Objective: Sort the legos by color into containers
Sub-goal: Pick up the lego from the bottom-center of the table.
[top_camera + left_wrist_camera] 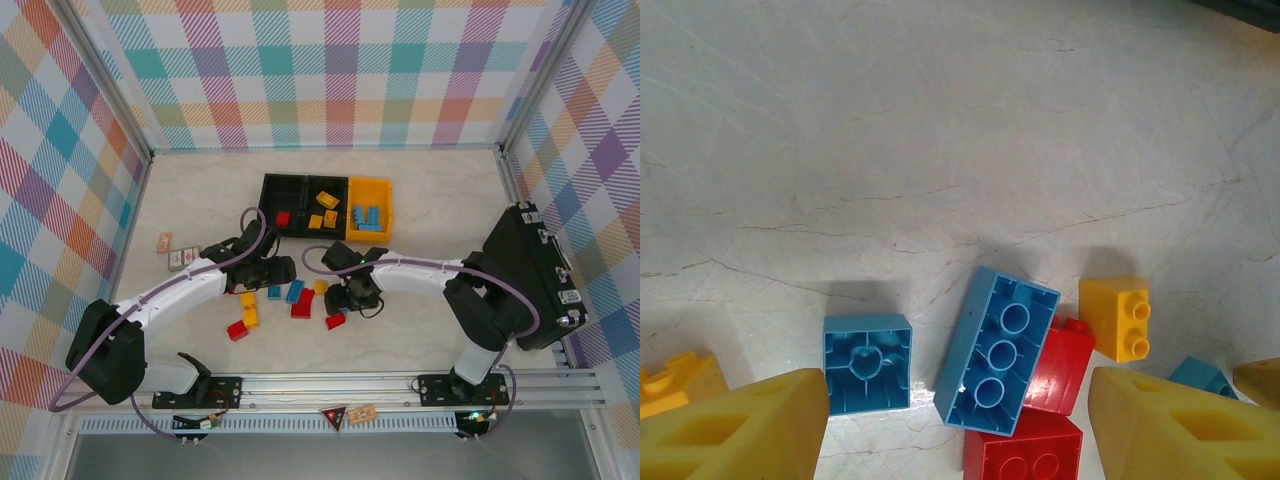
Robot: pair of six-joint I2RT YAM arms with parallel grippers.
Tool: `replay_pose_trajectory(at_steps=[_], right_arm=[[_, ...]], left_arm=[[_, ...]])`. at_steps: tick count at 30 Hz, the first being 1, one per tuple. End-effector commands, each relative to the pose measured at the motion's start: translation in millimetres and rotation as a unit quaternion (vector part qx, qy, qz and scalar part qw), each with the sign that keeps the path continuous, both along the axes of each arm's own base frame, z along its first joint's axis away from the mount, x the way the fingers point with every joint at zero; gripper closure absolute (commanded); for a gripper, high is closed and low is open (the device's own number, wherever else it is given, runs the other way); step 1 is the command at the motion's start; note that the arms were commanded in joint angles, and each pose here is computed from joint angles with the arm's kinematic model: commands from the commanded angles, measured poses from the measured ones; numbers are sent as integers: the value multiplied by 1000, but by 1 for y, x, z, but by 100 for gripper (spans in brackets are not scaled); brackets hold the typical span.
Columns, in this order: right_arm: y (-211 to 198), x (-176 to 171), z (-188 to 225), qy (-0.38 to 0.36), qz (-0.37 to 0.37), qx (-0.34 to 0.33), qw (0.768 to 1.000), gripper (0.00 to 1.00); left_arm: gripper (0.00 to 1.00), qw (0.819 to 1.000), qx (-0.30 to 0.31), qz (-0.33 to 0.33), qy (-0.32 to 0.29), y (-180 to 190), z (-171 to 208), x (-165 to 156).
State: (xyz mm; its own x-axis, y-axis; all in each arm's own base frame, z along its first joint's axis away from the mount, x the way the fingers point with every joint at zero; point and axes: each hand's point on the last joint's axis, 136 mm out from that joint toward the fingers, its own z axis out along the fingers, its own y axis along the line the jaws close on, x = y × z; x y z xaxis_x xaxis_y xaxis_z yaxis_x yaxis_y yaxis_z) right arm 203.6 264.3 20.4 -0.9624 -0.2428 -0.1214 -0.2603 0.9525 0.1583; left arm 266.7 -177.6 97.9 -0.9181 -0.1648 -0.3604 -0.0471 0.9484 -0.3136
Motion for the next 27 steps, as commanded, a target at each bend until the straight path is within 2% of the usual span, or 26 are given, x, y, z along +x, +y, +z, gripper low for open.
replay_pose_trajectory(at_steps=[1,5,10,18,27], right_arm=[[-7,0,-4,-1,2,-29,1000,36],[-12,4,-5,-10,-4,-44,999,52],[-19,11,3,-29,-9,-54,998,62],[-33,44,41,-82,-34,-31,996,66],[-50,127,98,-166,-67,-8,984,66]], left_arm=[[31,1000,-1,6,8,4,-2,-7],[31,1000,0,5,10,4,-4,-7],[31,1000,-5,5,11,1,-5,-6],[31,1000,-13,2,8,-4,-2,-1],[31,1000,-24,2,6,-11,1,4]])
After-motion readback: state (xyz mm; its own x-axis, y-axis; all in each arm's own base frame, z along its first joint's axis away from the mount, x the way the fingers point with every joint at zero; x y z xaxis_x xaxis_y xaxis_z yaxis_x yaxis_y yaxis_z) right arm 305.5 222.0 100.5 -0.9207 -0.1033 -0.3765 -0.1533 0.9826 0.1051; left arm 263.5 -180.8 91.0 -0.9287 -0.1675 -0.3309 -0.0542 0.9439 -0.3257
